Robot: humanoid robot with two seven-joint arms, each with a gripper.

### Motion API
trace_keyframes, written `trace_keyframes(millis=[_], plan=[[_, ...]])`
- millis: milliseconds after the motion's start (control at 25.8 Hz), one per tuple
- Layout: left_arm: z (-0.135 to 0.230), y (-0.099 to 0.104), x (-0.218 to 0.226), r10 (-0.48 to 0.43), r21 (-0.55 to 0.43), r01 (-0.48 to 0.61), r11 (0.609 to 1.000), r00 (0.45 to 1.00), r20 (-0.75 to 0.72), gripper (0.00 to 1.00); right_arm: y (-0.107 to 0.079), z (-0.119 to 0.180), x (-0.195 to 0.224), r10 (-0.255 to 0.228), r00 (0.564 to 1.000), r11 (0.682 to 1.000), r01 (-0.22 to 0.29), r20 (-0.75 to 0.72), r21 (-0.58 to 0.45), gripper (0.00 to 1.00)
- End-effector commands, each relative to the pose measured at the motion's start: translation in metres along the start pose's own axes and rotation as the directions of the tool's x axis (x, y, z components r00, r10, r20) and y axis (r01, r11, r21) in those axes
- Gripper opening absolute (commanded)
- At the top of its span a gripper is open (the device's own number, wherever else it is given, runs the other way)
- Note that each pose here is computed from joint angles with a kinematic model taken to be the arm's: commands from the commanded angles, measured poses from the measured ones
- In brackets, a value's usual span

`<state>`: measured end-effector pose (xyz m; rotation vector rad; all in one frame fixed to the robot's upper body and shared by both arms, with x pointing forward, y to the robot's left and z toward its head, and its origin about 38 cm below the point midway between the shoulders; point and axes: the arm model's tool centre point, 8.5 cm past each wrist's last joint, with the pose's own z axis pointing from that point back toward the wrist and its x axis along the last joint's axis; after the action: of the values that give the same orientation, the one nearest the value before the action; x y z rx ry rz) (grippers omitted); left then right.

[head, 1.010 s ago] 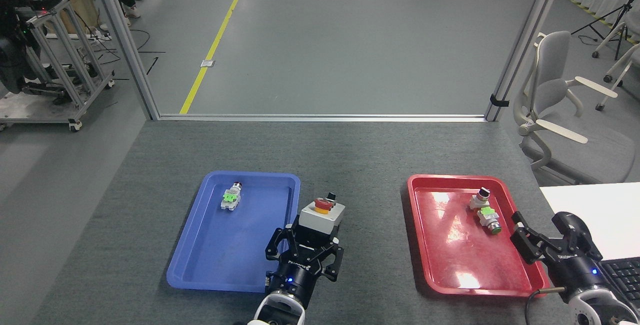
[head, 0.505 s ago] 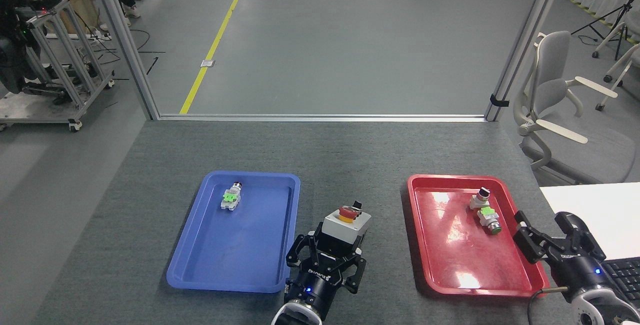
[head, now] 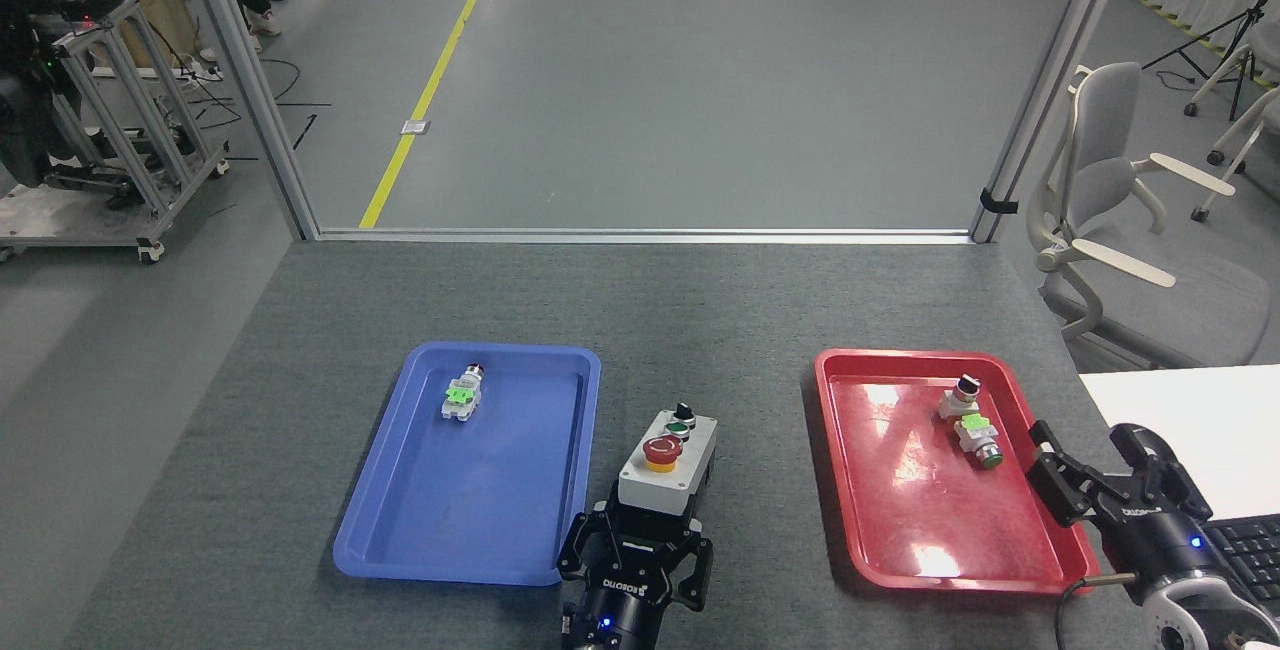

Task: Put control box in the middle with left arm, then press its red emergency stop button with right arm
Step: 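Set the box down between the trays and open the left gripper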

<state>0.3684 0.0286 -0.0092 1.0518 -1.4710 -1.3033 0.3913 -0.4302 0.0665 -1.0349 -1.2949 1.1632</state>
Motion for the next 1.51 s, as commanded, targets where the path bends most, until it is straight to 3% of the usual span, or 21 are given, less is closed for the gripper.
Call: trace_keyframes(millis=[0,466,816,1049,1087,1165,1204,1282,1476], plan=[[0.010,-0.011,0.013,-0.057,-0.021,0.057,0.998,0.998,0.028,0.00,0.000,0.000,0.000,0.000,1.000,1.000,0.000,-0.001,-0.002,1.00],[-0.009,-0.016,0.020,-0.135,-0.062,0.144,0.988,0.982,0.135,0.00,0.001,0.000,0.001,0.002,1.000,1.000,-0.002,0.004,0.002,1.00],[-0.027,-0.024,0.013,-0.112,-0.191,0.154,0.969,0.971,0.213,0.00,-0.001,-0.002,0.003,0.000,1.000,1.000,0.000,0.006,-0.004,1.00],[-0.029,-0.025,0.010,-0.110,-0.203,0.153,0.967,0.972,0.209,0.00,-0.004,-0.004,0.002,0.003,1.000,1.000,-0.003,0.007,-0.013,1.00],[-0.029,-0.025,0.009,-0.111,-0.203,0.154,0.967,0.972,0.207,0.08,-0.005,-0.005,0.002,0.004,1.000,1.000,-0.004,0.006,-0.014,1.00],[-0.029,-0.026,0.007,-0.104,-0.211,0.145,0.967,0.975,0.197,0.39,-0.006,-0.005,0.002,0.007,1.000,1.000,-0.007,0.009,-0.013,1.00],[-0.029,-0.026,0.007,-0.095,-0.209,0.135,0.969,0.977,0.192,0.55,-0.007,-0.005,0.001,0.008,1.000,1.000,-0.008,0.008,-0.013,1.00],[-0.029,-0.025,0.006,-0.078,-0.215,0.115,0.970,0.982,0.175,0.99,-0.006,-0.005,0.001,0.007,1.000,1.000,-0.007,0.008,-0.009,1.00],[-0.027,-0.021,0.011,-0.052,-0.199,0.086,0.976,0.984,0.173,0.99,-0.004,-0.003,0.001,0.009,1.000,1.000,-0.009,0.012,-0.006,1.00]])
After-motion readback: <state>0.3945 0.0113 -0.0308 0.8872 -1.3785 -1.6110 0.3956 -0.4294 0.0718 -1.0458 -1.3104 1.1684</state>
